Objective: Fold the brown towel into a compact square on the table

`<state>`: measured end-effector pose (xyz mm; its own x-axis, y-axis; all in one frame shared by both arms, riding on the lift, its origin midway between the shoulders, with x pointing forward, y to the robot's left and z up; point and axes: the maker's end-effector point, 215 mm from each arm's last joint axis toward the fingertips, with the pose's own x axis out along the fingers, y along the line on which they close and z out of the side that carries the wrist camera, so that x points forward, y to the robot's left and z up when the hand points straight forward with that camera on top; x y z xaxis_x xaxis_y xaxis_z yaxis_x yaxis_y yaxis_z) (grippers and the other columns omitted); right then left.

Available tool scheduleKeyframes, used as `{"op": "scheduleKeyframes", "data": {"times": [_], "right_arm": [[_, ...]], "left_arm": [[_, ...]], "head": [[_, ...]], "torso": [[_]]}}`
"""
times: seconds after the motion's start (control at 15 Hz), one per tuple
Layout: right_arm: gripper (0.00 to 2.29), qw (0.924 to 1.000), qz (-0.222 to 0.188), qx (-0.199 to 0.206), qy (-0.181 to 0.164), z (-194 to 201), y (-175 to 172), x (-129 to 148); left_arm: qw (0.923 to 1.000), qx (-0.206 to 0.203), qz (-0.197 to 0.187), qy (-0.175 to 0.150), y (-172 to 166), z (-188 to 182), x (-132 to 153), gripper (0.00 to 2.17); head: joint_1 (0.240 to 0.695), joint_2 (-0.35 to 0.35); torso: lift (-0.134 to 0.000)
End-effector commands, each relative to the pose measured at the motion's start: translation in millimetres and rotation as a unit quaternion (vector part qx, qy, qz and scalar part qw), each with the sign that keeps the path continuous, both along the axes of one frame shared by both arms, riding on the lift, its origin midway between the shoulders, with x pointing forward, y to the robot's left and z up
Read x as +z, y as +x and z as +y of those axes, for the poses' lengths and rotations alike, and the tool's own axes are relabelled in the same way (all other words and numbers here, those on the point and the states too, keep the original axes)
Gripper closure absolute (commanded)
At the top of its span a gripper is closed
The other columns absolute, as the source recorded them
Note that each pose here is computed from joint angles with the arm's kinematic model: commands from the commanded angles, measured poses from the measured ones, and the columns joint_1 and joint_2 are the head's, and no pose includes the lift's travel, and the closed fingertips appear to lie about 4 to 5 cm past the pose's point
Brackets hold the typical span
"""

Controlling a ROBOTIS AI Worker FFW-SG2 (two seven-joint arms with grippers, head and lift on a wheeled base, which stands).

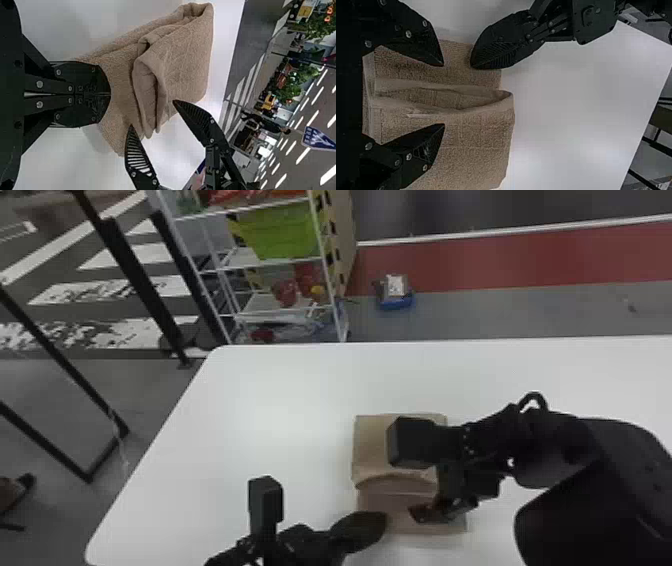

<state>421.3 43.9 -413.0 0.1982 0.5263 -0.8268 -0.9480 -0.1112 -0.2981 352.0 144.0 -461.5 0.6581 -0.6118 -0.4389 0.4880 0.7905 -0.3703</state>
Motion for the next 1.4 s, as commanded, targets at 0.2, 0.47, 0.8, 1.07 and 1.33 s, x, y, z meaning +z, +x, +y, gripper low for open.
{"op": "scheduleKeyframes", "data": {"times": [0.2, 0.47, 0.8, 1.07, 1.33], "right_arm": [[0.47, 0.9997, -0.016, -0.005, -0.015, -0.1, 6.9, -8.2], [0.47, 0.9991, -0.027, -0.008, -0.033, 1.2, 6.3, -20.4], [0.59, 0.9974, -0.051, -0.017, -0.049, 4.5, 13.7, -31.3], [0.68, 0.9949, -0.076, -0.042, -0.050, -6.1, 32.8, -26.8], [0.68, 0.9940, -0.081, -0.058, -0.045, -12.1, 40.8, -20.8]], "left_arm": [[1.0000, 0.000, 0.002, 0.001, -0.9, 3.0, -1.9, 1.94], [1.0000, -0.002, 0.000, -0.001, -0.9, 1.9, -0.8, 1.94], [1.0000, -0.001, 0.000, -0.003, -3.1, 6.3, 1.3, 1.94], [1.0000, -0.003, 0.000, -0.003, -5.2, 6.7, 0.5, 1.94], [1.0000, -0.004, -0.002, -0.004, -4.2, 5.1, 3.5, 1.94]], "head": [[0.695, 0.275], [0.695, 0.272], [0.695, 0.278], [0.695, 0.274], [0.695, 0.259]], "torso": [[-0.124], [-0.124], [-0.124], [-0.124], [-0.124]]}}
